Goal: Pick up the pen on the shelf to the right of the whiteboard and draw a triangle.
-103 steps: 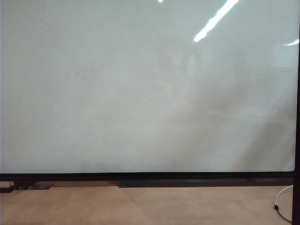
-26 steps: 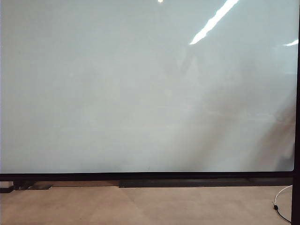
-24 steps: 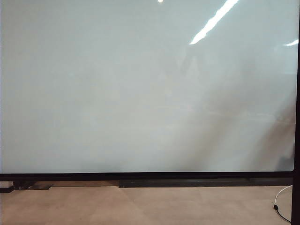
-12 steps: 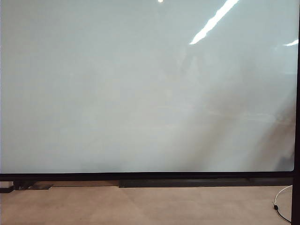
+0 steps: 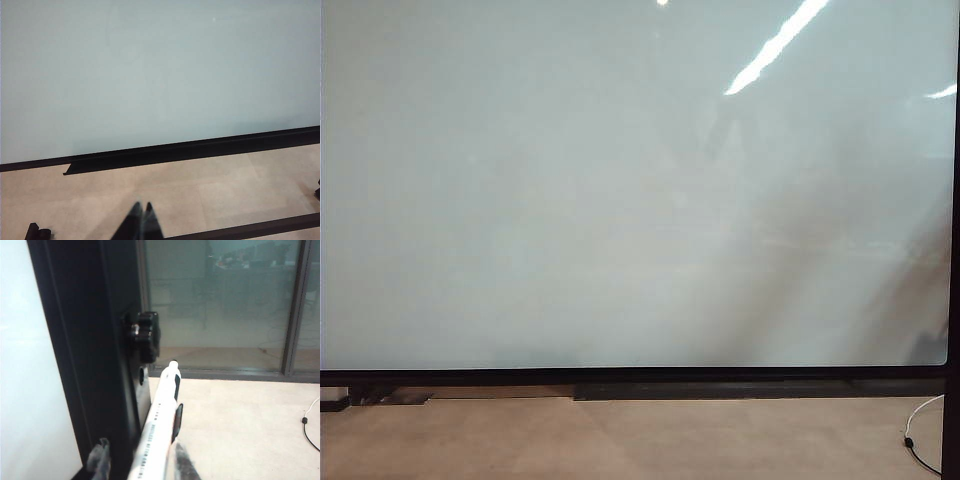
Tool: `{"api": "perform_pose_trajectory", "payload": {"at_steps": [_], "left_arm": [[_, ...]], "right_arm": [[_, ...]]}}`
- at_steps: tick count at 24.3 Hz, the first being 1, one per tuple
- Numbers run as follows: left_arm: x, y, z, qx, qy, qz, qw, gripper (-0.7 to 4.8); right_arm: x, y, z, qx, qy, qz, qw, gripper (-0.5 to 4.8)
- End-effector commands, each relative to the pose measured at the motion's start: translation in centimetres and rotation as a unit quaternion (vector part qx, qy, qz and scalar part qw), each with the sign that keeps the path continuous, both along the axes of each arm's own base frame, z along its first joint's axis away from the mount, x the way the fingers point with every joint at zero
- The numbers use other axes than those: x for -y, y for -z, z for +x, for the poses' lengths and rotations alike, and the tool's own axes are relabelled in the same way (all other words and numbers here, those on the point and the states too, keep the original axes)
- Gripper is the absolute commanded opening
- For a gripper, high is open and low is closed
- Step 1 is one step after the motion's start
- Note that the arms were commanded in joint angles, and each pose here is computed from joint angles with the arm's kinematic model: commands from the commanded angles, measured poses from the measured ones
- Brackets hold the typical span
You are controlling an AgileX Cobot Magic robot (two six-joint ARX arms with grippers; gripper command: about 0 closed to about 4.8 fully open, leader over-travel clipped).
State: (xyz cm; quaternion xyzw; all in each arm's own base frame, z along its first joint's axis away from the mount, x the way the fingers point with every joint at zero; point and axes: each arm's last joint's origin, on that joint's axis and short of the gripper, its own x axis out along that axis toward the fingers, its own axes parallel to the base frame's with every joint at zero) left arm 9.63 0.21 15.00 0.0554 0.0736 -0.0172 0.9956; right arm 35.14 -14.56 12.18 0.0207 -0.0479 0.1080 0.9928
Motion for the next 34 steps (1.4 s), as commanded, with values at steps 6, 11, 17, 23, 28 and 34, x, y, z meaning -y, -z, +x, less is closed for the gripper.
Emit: {"api": "perform_pose_trajectory", "payload": {"at_steps": [6, 11, 17, 23, 28, 34], "left_arm": [[0.0, -0.2, 0.0, 0.007, 0.000, 0.001, 1.000, -0.05], [0.0, -0.2, 0.0, 0.007, 0.000, 0.001, 1.000, -0.05], [0.0, -0.2, 0.0, 0.007, 0.000, 0.001, 1.000, -0.05], [0.0, -0.2, 0.0, 0.007, 0.000, 0.001, 1.000, -0.05], [0.0, -0.2, 0.0, 0.007, 0.000, 0.001, 1.000, -0.05], [0.0, -0.2, 0.0, 0.007, 0.000, 0.001, 1.000, -0.05]], "right_arm": [[0.0, -0.5, 0.0, 0.012, -0.001, -0.005, 1.000, 1.33], [0.0, -0.5, 0.0, 0.012, 0.000, -0.005, 1.000, 1.02], [0.0, -0.5, 0.0, 0.013, 0.001, -0.007, 1.000, 0.47], [0.0, -0.5, 0.0, 0.013, -0.001, -0.007, 1.000, 0.25], [0.3, -1.1, -0.1, 0.021, 0.001, -0.012, 1.000, -0.05], [1.5, -3.6, -0.9, 0.054, 0.040, -0.033, 0.997, -0.05]]}}
